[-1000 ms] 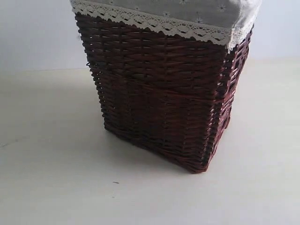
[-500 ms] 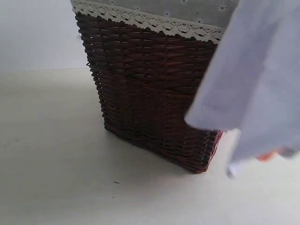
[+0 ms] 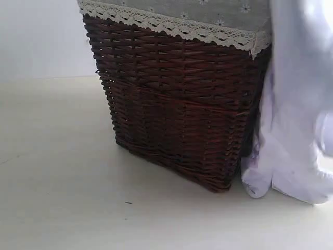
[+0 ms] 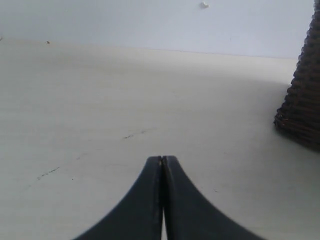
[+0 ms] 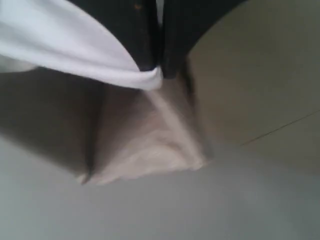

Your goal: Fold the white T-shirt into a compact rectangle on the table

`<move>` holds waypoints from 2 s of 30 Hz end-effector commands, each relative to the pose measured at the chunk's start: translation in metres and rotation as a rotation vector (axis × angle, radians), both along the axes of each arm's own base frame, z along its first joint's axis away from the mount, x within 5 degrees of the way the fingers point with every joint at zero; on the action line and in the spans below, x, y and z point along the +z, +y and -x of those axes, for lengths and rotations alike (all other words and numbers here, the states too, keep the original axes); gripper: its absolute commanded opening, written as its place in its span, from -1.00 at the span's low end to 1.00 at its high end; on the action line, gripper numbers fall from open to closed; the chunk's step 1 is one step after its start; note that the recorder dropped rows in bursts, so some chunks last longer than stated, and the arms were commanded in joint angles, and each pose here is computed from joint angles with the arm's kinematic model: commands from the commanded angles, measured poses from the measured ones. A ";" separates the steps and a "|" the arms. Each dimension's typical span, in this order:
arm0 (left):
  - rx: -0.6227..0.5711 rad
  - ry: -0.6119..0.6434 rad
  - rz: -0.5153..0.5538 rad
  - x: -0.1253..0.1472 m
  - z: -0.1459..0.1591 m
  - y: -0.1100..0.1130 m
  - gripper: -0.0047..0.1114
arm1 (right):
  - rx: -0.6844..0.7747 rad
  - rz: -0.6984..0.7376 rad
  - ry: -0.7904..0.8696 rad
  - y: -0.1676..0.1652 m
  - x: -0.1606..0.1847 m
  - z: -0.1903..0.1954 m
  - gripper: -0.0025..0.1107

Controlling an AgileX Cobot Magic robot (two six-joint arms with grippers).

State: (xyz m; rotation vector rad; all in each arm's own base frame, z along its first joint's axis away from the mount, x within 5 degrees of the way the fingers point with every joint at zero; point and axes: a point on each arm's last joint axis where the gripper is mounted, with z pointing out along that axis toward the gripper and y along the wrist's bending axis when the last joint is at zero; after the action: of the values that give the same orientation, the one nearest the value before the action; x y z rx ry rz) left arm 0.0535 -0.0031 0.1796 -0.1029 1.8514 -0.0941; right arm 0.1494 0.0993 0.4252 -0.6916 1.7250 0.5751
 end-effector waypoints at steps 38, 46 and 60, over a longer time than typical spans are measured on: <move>-0.005 -0.011 0.005 0.001 0.000 0.000 -0.92 | 0.985 0.319 -0.131 0.060 -0.099 -0.026 -0.96; -0.005 -0.011 0.005 0.001 0.000 0.000 -0.92 | 1.030 0.518 -0.064 0.036 -0.128 0.007 -0.96; -0.005 -0.011 0.005 0.001 0.000 0.000 -0.92 | 0.788 0.179 -0.416 -0.011 -0.045 0.140 -0.96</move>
State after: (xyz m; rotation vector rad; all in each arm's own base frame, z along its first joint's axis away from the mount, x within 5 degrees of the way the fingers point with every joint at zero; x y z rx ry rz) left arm 0.0535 -0.0031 0.1796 -0.1029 1.8514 -0.0941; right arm 0.0385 0.0982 0.3646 -1.6507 1.1295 0.6756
